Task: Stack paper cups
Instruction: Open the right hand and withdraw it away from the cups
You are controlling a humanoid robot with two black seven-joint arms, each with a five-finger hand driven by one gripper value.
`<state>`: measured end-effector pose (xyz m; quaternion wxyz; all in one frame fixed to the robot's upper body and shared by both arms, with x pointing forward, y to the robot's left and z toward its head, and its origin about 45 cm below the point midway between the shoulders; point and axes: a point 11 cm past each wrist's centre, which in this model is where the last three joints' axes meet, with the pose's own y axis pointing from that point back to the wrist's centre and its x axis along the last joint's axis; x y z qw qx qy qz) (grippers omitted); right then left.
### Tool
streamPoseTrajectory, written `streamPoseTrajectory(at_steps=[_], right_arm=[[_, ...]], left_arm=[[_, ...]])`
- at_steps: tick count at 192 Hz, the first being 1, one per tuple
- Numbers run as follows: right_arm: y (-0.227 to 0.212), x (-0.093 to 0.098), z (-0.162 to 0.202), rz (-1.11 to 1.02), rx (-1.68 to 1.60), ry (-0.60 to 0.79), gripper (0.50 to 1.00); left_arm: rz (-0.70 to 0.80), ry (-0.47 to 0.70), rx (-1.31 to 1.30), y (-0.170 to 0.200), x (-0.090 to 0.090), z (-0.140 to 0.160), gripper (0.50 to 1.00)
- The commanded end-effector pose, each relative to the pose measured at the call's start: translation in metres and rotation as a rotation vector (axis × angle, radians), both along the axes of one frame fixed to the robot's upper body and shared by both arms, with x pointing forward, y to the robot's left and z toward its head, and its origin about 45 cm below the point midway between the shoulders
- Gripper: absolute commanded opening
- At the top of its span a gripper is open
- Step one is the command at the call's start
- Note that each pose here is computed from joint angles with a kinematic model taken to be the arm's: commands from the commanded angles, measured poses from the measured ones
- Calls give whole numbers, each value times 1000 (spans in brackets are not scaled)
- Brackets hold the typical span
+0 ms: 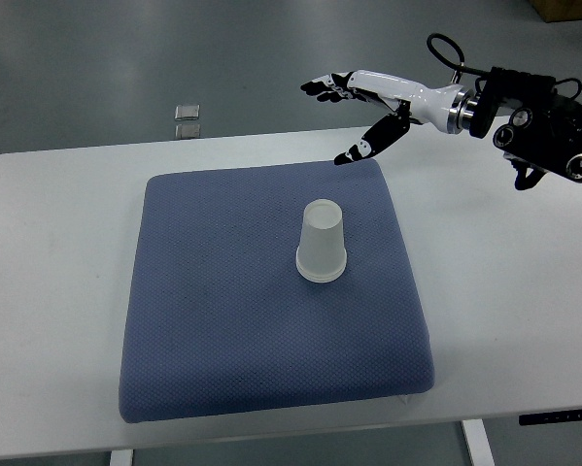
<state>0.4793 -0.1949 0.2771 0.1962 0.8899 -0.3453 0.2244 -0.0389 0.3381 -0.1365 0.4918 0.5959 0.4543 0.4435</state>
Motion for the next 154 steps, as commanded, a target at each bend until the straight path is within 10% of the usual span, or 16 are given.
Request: streamPoseTrajectory(at_steps=[1,62,154], right_arm=[[-6,2,-30,-187,167,180,921],[-19,-1,-79,-564,762,637,924],[-24,-3,-84,-587,841,616,926]], left_arm=[[0,0,0,0,0,0,1000],[0,0,0,0,0,0,1000],[-1,0,0,0,0,0,1000]])
